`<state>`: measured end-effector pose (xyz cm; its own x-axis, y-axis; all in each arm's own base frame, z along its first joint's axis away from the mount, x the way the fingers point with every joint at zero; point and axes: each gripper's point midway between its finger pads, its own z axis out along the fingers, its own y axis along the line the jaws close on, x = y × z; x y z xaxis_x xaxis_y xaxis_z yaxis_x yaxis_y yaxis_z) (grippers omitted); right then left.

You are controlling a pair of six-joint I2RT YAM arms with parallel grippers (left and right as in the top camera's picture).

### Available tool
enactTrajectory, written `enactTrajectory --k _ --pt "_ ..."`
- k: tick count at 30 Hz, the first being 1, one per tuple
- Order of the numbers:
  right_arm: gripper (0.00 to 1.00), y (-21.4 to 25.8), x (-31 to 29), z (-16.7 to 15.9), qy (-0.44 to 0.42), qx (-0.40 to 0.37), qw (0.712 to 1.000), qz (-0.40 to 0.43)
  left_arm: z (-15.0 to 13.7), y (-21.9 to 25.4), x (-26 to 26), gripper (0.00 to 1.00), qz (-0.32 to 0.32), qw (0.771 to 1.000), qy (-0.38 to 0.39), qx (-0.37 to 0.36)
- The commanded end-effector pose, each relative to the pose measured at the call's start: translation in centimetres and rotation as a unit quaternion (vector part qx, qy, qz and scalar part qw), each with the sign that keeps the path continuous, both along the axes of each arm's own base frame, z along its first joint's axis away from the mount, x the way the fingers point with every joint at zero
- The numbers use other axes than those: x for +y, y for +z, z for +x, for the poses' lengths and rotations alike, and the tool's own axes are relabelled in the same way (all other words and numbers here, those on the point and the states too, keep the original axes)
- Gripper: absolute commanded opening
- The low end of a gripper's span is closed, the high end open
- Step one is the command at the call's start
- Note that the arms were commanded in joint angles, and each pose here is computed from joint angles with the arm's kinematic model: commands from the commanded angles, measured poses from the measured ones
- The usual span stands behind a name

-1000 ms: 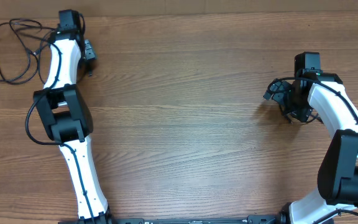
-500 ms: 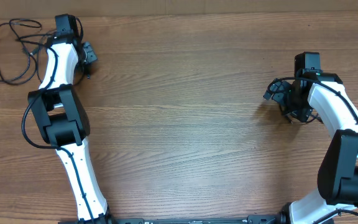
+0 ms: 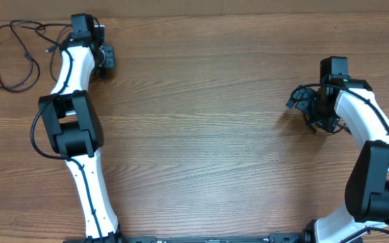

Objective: Untangle cables

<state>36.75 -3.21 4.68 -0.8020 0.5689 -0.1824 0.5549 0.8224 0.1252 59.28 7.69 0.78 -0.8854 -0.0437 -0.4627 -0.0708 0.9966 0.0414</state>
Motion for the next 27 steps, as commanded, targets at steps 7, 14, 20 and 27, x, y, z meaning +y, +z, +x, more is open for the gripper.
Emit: enactTrajectory --k 7,14,20,27 --pt "1.0 -0.2 0.2 -0.1 0.002 0.001 1.0 0.001 -2.3 -3.4 -1.3 0.18 0.015 0.997 0.043 0.058" --pt "1.0 -0.1 0.2 -0.1 0.002 0.001 1.0 0.001 -2.4 1.6 -0.4 0.99 0.004 0.996 0.079 0.037" --pt "1.0 -0.2 0.2 -0.1 0.002 0.001 1.0 0.001 -1.1 10.8 -4.2 1.0 -0.081 0.994 0.058 -0.049" --pt "1.0 -0.2 0.2 -0.1 0.002 0.001 1.0 0.001 -1.8 17.6 -11.9 1.0 -0.165 0.981 -0.036 -0.095"
